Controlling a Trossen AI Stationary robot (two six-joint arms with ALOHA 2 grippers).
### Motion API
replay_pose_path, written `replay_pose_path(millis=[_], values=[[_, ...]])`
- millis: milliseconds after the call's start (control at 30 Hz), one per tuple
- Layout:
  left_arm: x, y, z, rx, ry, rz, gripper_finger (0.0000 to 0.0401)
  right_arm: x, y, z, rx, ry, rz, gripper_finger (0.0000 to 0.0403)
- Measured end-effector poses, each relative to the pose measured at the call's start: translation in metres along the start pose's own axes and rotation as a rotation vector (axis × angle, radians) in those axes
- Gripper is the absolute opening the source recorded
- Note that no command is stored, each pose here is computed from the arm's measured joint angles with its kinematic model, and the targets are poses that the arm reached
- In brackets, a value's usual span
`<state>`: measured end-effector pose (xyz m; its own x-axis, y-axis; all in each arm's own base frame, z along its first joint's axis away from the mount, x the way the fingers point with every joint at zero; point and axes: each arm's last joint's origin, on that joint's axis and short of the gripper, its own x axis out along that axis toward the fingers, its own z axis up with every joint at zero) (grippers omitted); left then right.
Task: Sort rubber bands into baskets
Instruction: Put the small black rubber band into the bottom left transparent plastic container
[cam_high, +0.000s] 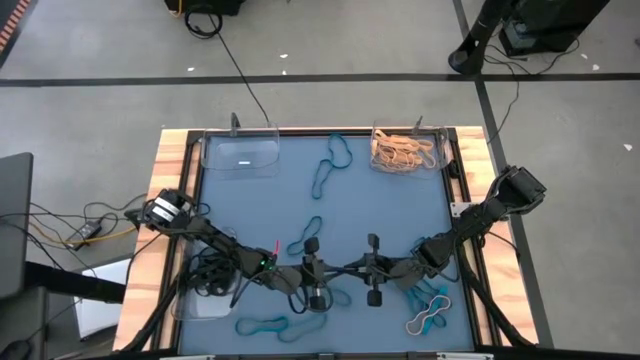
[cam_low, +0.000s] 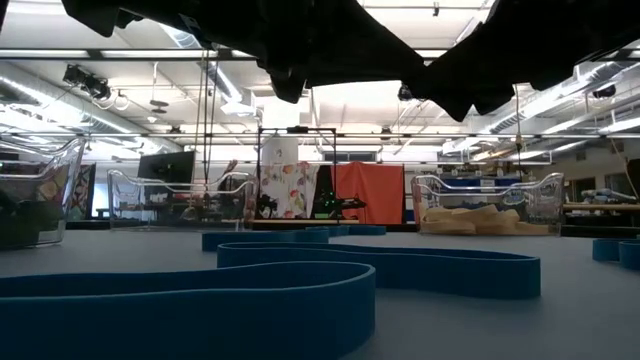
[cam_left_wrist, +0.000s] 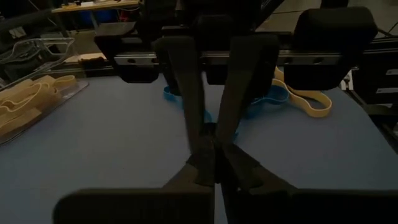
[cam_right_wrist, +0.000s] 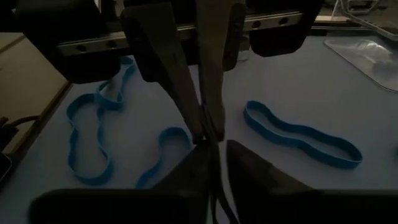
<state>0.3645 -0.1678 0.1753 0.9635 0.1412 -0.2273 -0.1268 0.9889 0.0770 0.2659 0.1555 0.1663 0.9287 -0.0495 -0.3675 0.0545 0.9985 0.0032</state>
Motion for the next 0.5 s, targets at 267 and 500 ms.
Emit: replay_pose_path(millis=[267, 500], values=[[-0.011, 0.001, 0.014, -0.004, 0.0, -0.002, 0.0004, -0.002, 0.0, -0.002, -0.015, 0.006, -0.056, 0.0169], [-0.042, 0.006, 0.026, 0.009, 0.133, 0.09, 0.0002, -0.011, 0.001, -0.007, 0.024, 0.02, -0.175, 0.0227]])
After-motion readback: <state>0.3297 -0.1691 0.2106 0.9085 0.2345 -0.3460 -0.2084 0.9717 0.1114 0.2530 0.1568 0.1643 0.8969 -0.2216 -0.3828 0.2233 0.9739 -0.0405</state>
